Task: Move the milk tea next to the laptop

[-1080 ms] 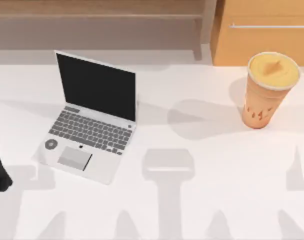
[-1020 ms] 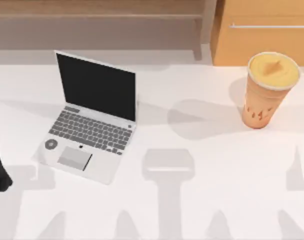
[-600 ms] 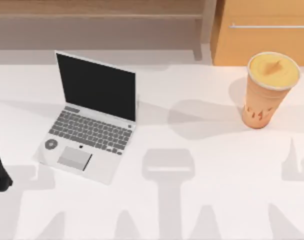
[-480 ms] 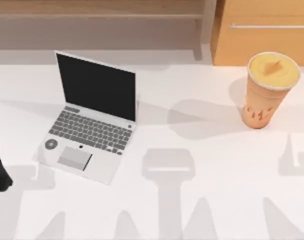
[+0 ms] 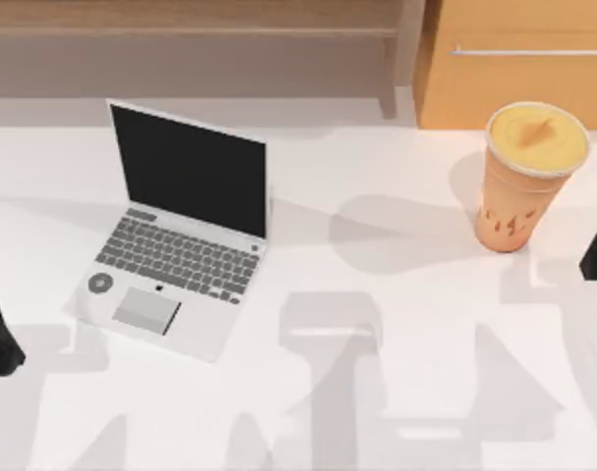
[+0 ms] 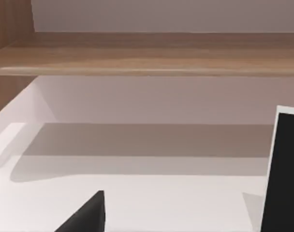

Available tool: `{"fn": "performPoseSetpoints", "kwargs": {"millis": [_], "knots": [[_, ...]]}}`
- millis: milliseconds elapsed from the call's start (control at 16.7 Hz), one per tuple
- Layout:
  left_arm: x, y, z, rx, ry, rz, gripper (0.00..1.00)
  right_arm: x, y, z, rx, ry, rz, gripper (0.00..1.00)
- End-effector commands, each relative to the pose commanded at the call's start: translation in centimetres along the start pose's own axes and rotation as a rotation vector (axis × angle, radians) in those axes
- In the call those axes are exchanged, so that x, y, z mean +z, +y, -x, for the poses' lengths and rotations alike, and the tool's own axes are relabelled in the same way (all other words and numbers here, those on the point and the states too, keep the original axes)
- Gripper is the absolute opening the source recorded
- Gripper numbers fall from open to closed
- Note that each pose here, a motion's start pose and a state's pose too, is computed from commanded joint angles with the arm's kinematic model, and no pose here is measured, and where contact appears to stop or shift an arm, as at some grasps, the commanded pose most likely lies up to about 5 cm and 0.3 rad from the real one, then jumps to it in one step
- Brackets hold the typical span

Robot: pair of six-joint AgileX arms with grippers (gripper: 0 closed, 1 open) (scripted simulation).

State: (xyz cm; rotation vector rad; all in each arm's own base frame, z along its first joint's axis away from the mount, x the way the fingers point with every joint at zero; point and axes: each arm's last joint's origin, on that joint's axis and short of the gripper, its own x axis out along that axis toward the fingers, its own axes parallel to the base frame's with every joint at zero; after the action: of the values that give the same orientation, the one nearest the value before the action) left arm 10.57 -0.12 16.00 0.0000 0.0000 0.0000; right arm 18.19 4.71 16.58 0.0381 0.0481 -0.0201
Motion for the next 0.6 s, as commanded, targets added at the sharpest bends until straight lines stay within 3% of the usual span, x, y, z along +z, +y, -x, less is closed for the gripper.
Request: {"fn": "performPoseSetpoints", "kwargs": {"millis": [600], "knots": [[0.0, 0.0, 0.0, 0.000, 0.000, 0.000, 1.00, -6.3, 6.0, -3.3, 0.006, 0.032, 0.034, 1.00]]}}
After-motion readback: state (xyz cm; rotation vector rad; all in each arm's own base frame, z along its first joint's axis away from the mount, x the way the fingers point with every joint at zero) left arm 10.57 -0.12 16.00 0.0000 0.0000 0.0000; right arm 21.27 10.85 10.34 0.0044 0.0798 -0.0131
